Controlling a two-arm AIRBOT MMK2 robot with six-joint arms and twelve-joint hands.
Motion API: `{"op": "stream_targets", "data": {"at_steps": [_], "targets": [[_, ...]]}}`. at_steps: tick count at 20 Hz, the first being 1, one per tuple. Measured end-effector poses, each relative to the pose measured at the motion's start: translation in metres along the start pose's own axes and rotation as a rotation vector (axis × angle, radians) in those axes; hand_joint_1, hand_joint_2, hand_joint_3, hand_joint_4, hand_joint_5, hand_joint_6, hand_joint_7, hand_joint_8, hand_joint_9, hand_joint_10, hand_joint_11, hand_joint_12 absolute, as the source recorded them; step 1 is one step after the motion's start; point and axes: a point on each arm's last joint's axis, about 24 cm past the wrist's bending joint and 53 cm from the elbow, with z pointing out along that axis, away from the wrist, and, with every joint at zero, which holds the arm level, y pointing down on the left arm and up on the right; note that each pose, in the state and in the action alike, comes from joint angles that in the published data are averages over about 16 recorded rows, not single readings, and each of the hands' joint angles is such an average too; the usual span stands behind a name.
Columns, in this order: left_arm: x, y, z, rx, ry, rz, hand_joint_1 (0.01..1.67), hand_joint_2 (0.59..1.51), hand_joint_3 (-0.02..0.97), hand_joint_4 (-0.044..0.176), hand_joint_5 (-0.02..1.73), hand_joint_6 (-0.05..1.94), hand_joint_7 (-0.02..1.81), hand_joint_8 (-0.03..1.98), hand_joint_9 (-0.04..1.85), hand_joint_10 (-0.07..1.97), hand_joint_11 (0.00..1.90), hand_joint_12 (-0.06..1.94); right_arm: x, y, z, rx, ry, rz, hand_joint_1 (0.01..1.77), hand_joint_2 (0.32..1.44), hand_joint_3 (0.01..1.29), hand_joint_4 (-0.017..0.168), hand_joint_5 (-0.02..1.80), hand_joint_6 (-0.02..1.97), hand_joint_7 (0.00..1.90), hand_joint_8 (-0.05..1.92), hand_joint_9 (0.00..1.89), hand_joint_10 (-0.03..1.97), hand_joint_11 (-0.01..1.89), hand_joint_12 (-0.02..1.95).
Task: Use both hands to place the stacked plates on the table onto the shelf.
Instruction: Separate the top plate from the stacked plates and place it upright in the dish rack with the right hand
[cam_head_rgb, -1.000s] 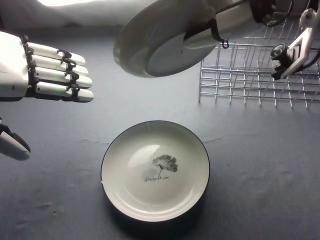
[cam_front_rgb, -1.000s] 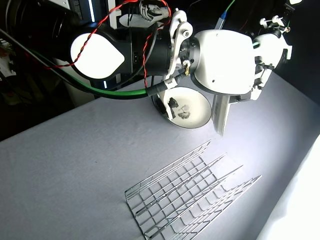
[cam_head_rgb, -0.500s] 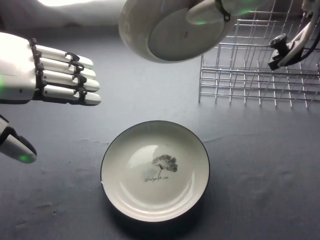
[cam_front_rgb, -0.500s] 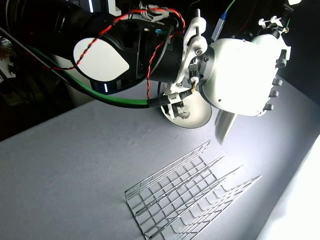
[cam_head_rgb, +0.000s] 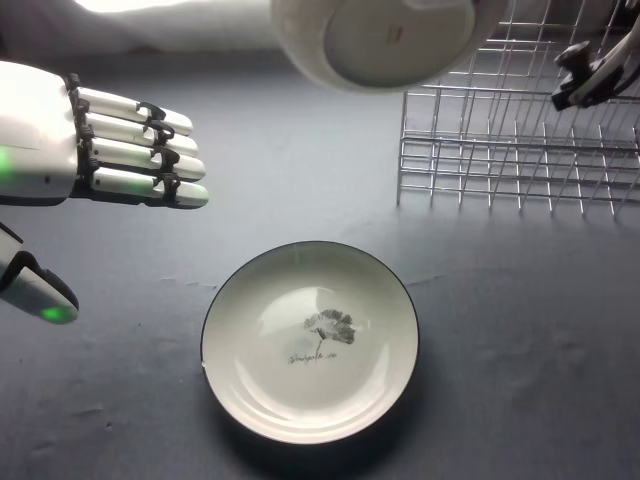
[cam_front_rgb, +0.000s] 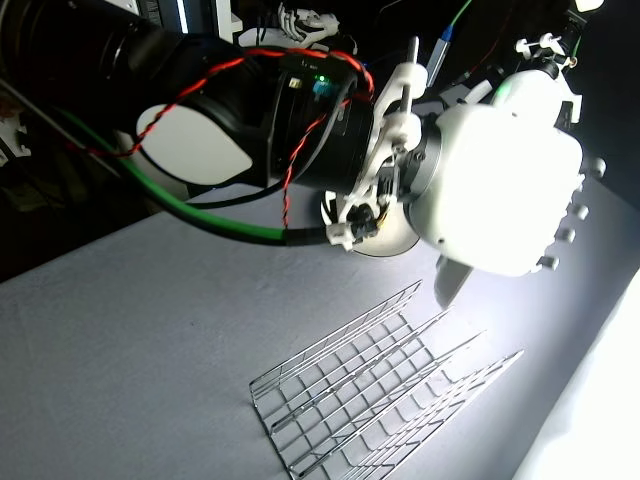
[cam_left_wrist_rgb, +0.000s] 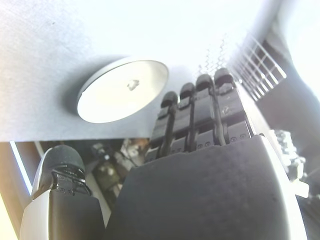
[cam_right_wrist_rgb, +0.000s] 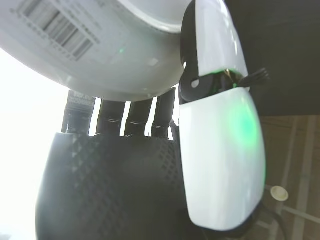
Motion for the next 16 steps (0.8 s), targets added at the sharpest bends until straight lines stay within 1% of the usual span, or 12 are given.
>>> {"op": "stream_targets", "data": {"at_steps": [9,16], "targets": [[0.000,0.001,0.000,-0.003,-0.001,0.005,0.01,1.063,0.006,0.000,0.01,0.00,0.02,-0.01,0.02,0.00,0.01,0.00,-0.035,-0.005,-0.010,0.013,-0.066,-0.005,1.40,0.97,0.01,-0.008,0.91,0.97,1.07,0.77,1.01,1.11,0.94,1.43],[-0.002,0.001,0.001,-0.002,-0.005,0.008,0.01,1.061,0.006,0.000,0.02,0.00,0.02,-0.01,0.02,0.00,0.01,0.00,-0.054,-0.022,-0.026,0.052,-0.101,-0.025,1.40,0.97,0.01,-0.008,0.91,0.97,1.07,0.76,1.02,1.10,0.95,1.43]]}}
